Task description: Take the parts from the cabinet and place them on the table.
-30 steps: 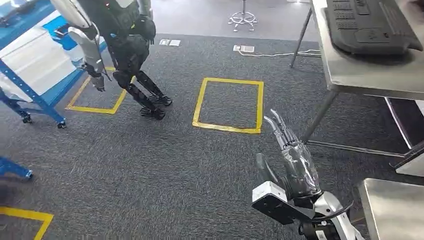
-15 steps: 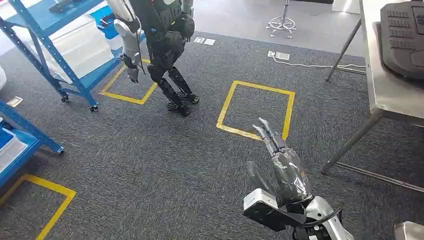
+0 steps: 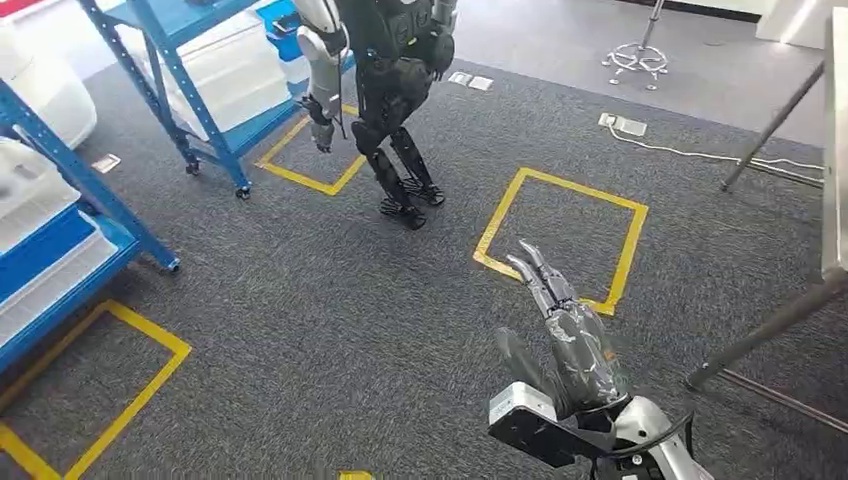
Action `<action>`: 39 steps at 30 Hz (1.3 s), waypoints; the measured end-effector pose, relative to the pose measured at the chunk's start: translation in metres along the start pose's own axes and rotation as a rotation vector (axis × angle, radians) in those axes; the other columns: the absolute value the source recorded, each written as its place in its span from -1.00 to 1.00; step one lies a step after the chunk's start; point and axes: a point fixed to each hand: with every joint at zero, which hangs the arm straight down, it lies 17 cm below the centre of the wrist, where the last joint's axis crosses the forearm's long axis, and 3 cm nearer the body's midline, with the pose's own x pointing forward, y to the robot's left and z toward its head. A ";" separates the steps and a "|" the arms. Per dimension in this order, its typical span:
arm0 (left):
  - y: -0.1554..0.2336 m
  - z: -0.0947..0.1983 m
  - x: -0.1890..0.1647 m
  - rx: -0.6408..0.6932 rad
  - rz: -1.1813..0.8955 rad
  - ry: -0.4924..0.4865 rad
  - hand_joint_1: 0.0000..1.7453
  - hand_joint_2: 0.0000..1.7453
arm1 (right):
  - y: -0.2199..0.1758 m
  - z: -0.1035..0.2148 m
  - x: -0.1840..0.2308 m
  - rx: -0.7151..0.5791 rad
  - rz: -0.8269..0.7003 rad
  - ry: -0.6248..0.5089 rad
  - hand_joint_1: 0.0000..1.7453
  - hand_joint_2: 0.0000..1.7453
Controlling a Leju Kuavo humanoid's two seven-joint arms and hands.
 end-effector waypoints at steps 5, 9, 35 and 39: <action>-0.001 0.000 0.001 -0.002 0.001 -0.001 -1.00 -1.00 | 0.004 0.002 -0.001 0.016 -0.001 0.004 -1.00 -1.00; -0.003 0.000 0.003 -0.005 0.002 -0.006 -1.00 -1.00 | 0.012 0.008 -0.005 0.043 -0.004 0.022 -1.00 -1.00; 0.000 0.000 0.000 -0.001 0.004 -0.003 -1.00 -1.00 | 0.039 0.034 -0.026 0.109 -0.070 0.097 -1.00 -1.00; -0.003 0.000 0.003 -0.010 0.005 -0.007 -1.00 -1.00 | 0.050 0.043 -0.034 0.134 -0.078 0.123 -1.00 -1.00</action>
